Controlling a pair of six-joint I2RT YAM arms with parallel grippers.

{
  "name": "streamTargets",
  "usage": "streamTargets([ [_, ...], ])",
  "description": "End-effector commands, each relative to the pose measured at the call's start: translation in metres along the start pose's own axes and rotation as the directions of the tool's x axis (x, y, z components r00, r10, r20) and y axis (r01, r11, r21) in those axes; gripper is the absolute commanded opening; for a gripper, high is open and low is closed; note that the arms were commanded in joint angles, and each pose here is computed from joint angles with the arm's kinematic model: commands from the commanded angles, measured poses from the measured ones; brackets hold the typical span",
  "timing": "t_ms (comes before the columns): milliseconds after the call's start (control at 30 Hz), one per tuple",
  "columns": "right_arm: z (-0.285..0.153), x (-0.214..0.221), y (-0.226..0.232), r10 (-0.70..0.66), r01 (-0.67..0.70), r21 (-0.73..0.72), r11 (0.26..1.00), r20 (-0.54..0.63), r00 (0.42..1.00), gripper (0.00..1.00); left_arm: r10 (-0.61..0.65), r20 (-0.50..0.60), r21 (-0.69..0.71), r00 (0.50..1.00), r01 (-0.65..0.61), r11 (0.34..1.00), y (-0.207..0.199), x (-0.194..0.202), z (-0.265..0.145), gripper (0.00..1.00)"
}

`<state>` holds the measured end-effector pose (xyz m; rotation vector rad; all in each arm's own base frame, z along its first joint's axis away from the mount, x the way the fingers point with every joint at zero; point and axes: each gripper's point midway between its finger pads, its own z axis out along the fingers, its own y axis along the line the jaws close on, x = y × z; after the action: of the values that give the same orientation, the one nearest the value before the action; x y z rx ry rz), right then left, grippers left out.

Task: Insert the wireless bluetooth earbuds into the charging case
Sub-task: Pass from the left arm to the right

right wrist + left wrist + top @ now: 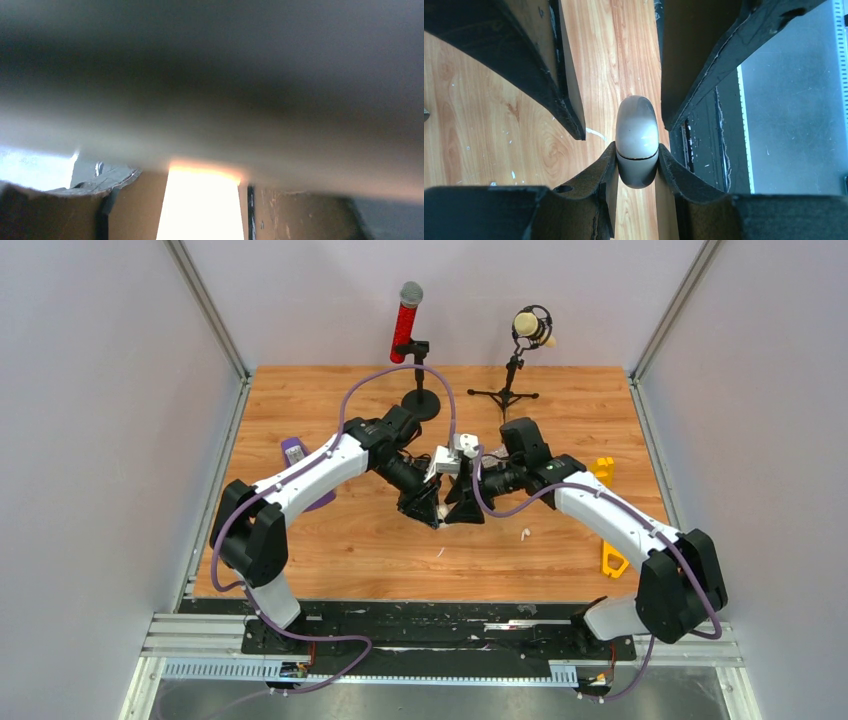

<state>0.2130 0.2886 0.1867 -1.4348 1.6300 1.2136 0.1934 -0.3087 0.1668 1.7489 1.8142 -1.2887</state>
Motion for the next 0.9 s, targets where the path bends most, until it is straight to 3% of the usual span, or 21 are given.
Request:
streamTargets([
  [0,0.006,0.006,-0.006,0.037,-0.036,0.023,0.999,-0.025,0.999,0.51,0.109,0.091,-0.018,0.99,-0.108,0.994,-0.015,-0.036,-0.013,0.13],
  [300,-0.004,-0.013,0.015,0.004,-0.001,-0.042,0.999,0.072,0.997,0.56,0.115,0.117,-0.025,0.987,-0.113,0.993,-0.018,-0.041,-0.015,0.1],
  [500,-0.02,-0.015,0.012,0.053,-0.045,-0.069,0.997,0.122,0.991,0.62,0.122,0.12,-0.026,0.985,-0.12,0.992,-0.02,-0.041,-0.016,0.09],
  [867,-0.016,-0.014,0.015,0.077,-0.064,-0.109,0.992,0.123,0.989,0.57,0.119,0.125,-0.024,0.985,-0.117,0.993,-0.021,-0.042,-0.016,0.09],
])
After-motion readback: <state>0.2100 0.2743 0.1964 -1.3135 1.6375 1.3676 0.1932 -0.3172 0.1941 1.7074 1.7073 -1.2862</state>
